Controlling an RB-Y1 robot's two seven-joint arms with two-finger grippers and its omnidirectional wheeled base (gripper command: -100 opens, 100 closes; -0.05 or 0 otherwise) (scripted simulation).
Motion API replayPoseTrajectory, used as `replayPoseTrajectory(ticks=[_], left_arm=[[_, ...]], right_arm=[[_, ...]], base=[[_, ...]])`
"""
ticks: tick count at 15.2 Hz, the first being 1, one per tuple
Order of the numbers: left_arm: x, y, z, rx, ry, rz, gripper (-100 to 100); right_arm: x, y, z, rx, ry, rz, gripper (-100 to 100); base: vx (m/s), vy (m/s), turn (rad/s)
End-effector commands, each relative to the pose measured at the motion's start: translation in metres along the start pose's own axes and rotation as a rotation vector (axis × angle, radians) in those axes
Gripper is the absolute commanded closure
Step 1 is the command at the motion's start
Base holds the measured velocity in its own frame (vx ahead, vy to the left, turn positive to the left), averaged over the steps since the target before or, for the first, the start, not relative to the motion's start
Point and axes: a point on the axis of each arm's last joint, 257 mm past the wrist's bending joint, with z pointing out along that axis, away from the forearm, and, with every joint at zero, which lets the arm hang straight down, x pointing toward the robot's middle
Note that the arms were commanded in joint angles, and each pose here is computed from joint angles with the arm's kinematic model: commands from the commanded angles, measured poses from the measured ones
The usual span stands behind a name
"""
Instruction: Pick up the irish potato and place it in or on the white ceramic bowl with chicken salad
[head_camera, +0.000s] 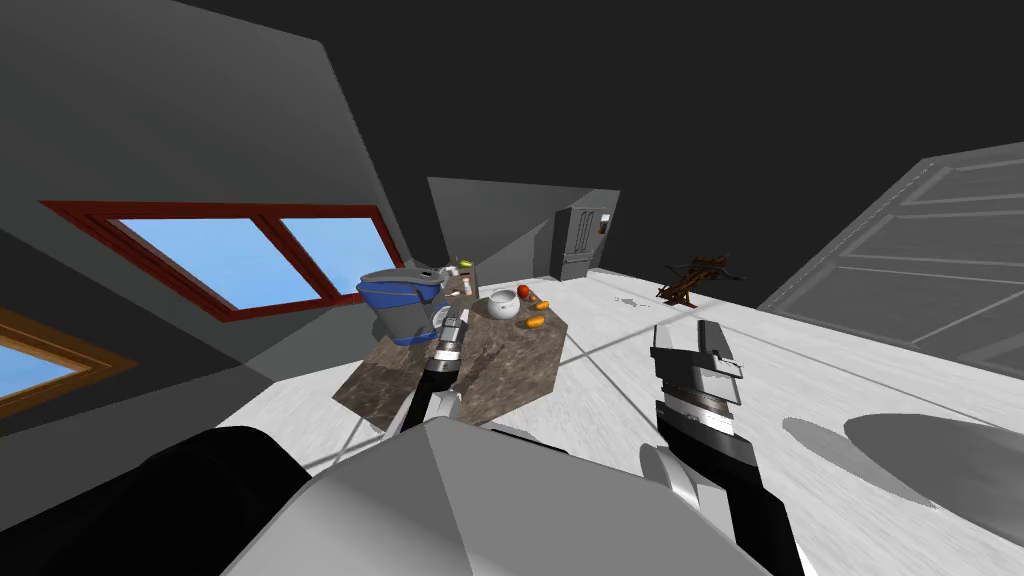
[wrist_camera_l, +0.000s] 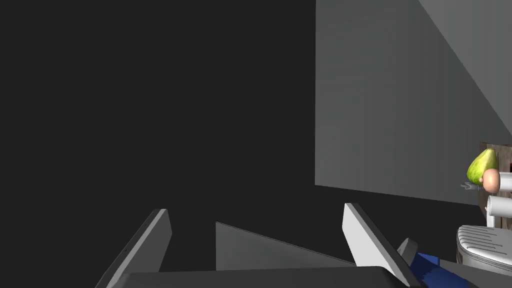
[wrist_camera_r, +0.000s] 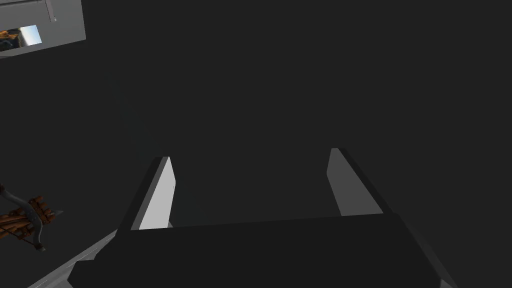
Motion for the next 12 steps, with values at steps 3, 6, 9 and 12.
replayPoseTrajectory(ticks=[3,6,9,12], left_arm=[[-0.004,0.014,-0.001,-0.041,0.048,0.029,-100],[-0.012,0.029,-0.001,-0.088,0.062,0.043,-100],[-0.025,0.047,-0.001,-0.151,0.063,0.054,-100],[-0.043,0.067,-0.002,-0.225,0.05,0.059,-100]], right_arm=[[0.0,0.0,0.0,0.0,0.0,0.0,0],[0.0,0.0,0.0,0.0,0.0,0.0,0],[0.0,0.0,0.0,0.0,0.0,0.0,0],[0.0,0.0,0.0,0.0,0.0,0.0,0]], base=[[0.003,-0.023,-0.083],[0.011,-0.065,-0.157],[0.024,-0.064,-0.156],[0.013,-0.068,-0.148]])
